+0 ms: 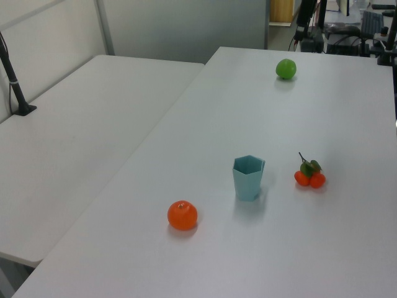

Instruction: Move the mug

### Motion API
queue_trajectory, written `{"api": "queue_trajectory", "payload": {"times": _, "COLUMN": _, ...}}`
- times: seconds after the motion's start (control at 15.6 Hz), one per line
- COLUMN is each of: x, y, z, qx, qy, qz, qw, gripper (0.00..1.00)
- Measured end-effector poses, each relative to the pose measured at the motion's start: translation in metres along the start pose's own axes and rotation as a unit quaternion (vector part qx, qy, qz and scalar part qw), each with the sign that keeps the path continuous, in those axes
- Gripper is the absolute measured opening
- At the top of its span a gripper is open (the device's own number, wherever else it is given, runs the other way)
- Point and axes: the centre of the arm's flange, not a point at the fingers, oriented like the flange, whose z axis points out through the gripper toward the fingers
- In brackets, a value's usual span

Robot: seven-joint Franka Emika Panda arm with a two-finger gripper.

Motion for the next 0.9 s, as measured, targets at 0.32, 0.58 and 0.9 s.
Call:
{"api": "queue_trajectory", "payload": {"times": 0.32, "x": 0.0, "y": 0.0, "z": 0.0, "qx": 0.0, "qy": 0.0, "qz": -0.007, "qw": 1.0, "gripper": 1.0}}
{"api": "queue_trajectory", "payload": {"times": 0.58, "x": 0.002, "y": 0.001, "z": 0.008, "qx": 0.001, "qy": -0.007, "qz": -0.075, "qw": 0.9972, "gripper": 1.0}}
{"api": "queue_trajectory", "payload": {"times": 0.9, "x": 0.004, "y": -0.008, "z": 0.026, "qx": 0.008, "qy": -0.022, "qz": -0.198, "qw": 0.9799, "gripper": 1.0}}
